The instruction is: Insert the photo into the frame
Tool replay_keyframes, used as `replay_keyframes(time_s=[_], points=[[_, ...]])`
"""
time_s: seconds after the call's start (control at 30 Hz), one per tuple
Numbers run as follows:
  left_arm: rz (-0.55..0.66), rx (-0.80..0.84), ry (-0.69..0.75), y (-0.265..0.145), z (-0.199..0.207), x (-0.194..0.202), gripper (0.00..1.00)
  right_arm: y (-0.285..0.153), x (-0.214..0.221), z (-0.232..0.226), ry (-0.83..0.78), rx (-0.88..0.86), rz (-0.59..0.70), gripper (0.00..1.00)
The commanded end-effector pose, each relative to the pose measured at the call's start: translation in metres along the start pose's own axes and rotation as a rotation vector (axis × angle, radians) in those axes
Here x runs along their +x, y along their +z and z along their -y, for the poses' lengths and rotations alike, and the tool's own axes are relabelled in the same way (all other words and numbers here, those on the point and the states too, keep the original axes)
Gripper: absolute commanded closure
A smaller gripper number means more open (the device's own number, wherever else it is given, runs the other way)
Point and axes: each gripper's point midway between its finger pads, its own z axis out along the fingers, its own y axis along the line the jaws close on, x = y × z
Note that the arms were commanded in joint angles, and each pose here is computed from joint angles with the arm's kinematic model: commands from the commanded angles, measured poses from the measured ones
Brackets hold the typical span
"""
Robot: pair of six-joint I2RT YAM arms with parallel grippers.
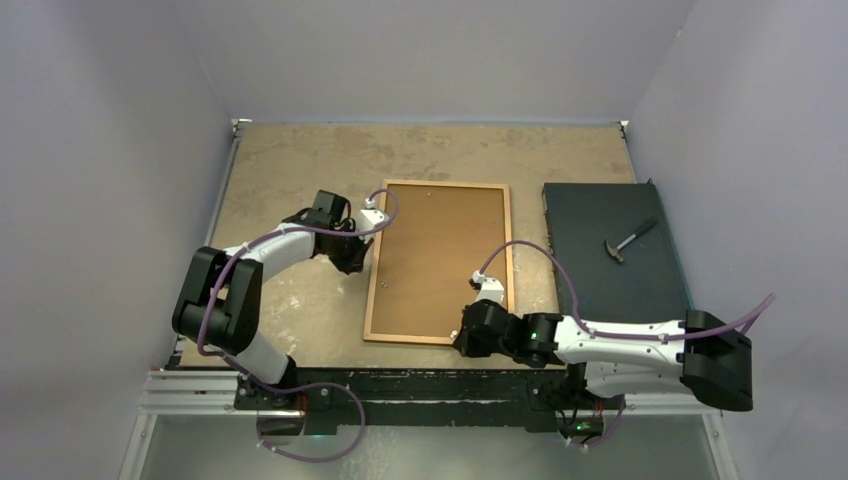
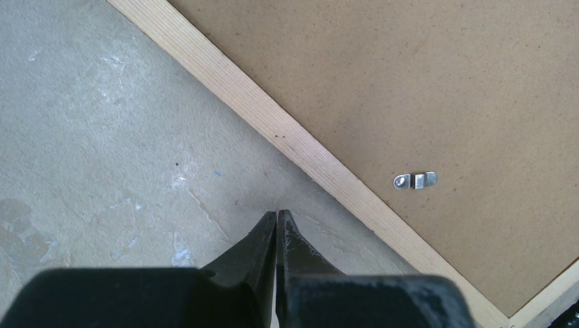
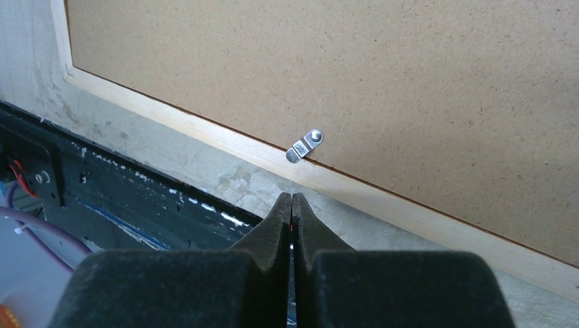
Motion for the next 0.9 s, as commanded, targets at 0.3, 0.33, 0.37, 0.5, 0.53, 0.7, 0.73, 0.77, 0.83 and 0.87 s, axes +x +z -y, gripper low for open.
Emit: replay_keyframes(time_s=[0.3,0.33,0.37,0.5,0.53,0.7,0.73,0.77,0.83,0.87], points=[[0.032,-0.003,0.035,0.001,0.0,-0.008,1.0,-0.001,-0.018,0.005,0.032,0.01,0.069,1.0],[0.032,-0.004,0.036,0.001,0.0,-0.007,1.0,-0.001,-0.019,0.004,0.035,0.004,0.067,1.0],[0.031,-0.004,0.037,0.002,0.0,-0.006,1.0,-0.002,-0.02,0.004,0.037,0.002,0.07,1.0],[0.032,-0.005,0.035,0.003,0.0,-0.006,1.0,-0.001,-0.022,0.004,0.038,0.003,0.069,1.0],[0.031,-0.005,0.035,0.003,0.0,-0.006,1.0,0.0,-0.021,0.004,0.038,0.004,0.065,1.0],[0.03,-0.005,0.037,0.003,0.001,-0.006,1.0,0.003,-0.017,0.006,0.039,0.009,0.052,1.0],[0.03,-0.006,0.037,0.003,0.0,-0.006,1.0,0.004,-0.017,0.006,0.039,0.01,0.05,1.0],[0.029,-0.004,0.038,0.004,0.001,-0.006,1.0,0.005,-0.016,0.008,0.038,0.014,0.047,1.0],[0.028,-0.003,0.036,0.004,0.001,-0.006,1.0,0.006,-0.015,0.009,0.038,0.016,0.043,1.0],[0.028,-0.002,0.036,0.005,0.001,-0.005,1.0,0.007,-0.014,0.01,0.039,0.016,0.04,1.0]])
